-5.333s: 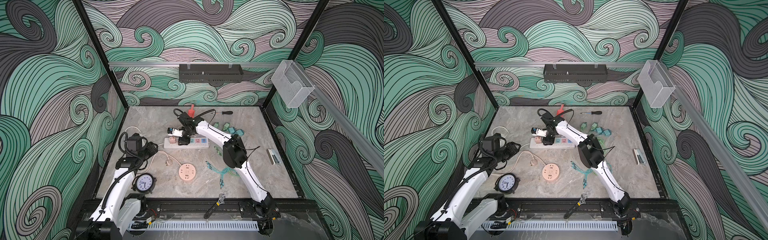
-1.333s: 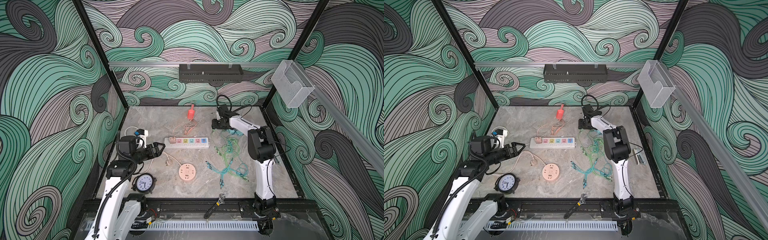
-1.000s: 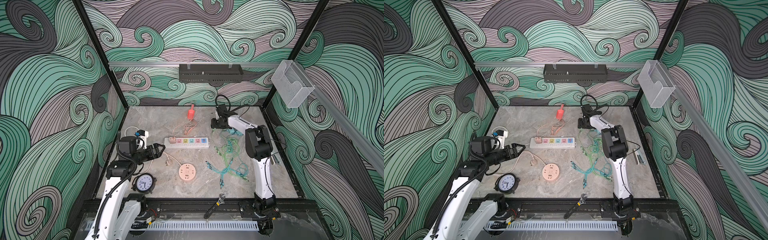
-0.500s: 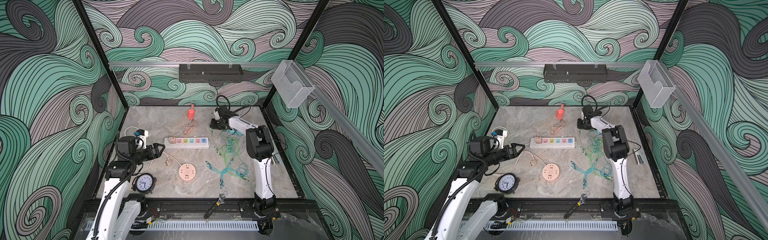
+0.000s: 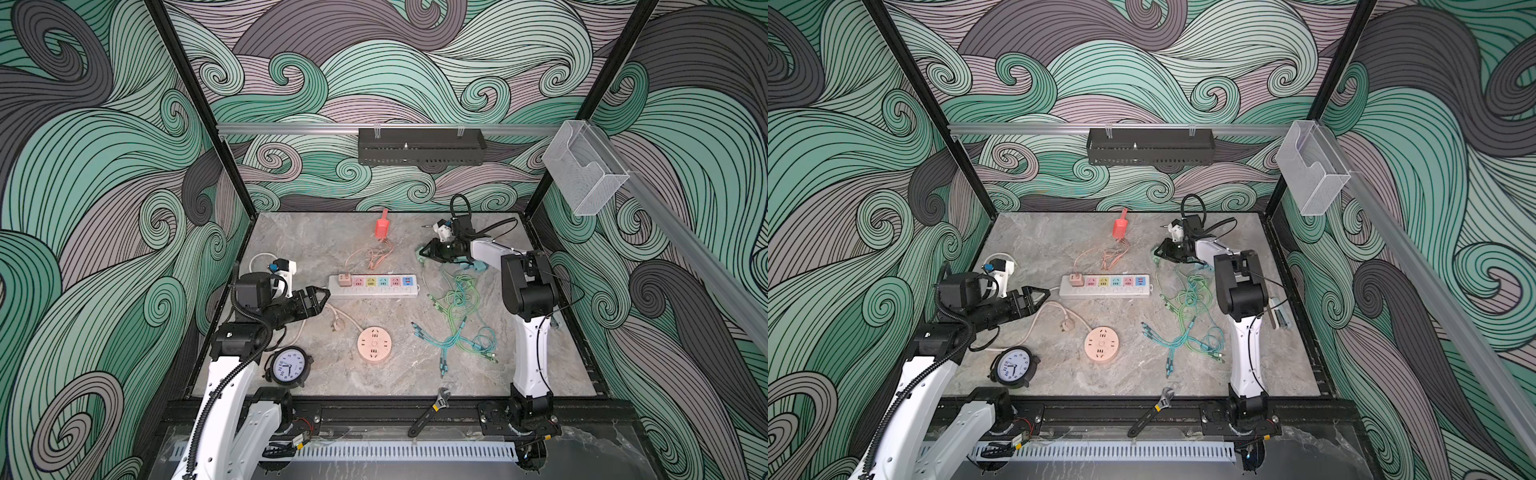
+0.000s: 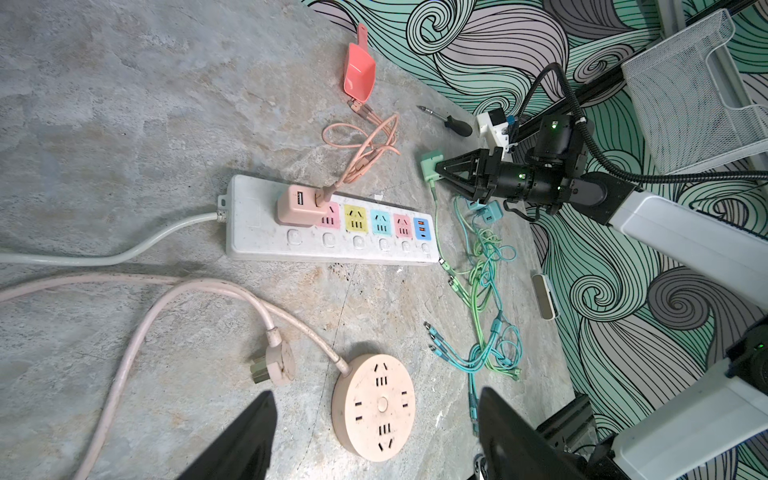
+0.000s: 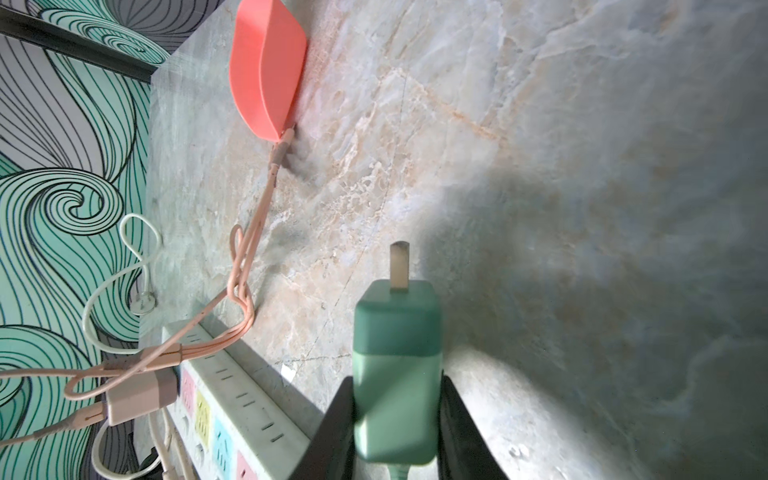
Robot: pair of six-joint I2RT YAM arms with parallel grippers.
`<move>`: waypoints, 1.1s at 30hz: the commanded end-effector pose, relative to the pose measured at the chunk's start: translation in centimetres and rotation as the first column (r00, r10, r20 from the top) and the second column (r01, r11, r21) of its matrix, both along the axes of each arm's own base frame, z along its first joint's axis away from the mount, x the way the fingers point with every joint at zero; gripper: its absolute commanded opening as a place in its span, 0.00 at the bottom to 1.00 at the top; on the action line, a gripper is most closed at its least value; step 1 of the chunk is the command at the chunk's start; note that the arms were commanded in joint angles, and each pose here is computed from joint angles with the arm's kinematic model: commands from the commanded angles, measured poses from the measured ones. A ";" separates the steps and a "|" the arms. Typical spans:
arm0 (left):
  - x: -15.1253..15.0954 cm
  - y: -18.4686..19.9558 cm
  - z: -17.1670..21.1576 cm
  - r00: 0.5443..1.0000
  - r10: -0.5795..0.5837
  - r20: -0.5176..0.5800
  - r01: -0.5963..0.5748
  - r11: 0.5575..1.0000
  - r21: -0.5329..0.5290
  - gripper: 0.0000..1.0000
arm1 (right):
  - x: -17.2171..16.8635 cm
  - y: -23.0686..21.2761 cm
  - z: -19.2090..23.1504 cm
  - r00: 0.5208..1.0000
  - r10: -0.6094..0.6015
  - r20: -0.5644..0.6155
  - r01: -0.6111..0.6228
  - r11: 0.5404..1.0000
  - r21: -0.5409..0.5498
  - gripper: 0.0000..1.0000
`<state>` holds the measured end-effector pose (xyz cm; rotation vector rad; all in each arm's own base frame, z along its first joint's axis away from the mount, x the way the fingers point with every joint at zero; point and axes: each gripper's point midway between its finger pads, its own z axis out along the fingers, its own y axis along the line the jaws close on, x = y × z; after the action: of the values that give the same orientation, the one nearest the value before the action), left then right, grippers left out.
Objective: Insert the plug
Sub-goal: 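Lift the light green charger off the table with the right gripper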
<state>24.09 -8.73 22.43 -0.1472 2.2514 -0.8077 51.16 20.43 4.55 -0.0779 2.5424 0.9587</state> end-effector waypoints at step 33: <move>0.0 -0.2 0.9 1.000 -0.011 0.023 0.011 1.000 -0.021 0.79 | -1.4 -3.8 4.4 0.993 -0.048 0.109 0.092 0.891 -0.444 0.68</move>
<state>24.07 -8.79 22.46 -0.1462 2.2506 -0.8131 49.84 16.67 7.06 -0.1468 2.6171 0.5043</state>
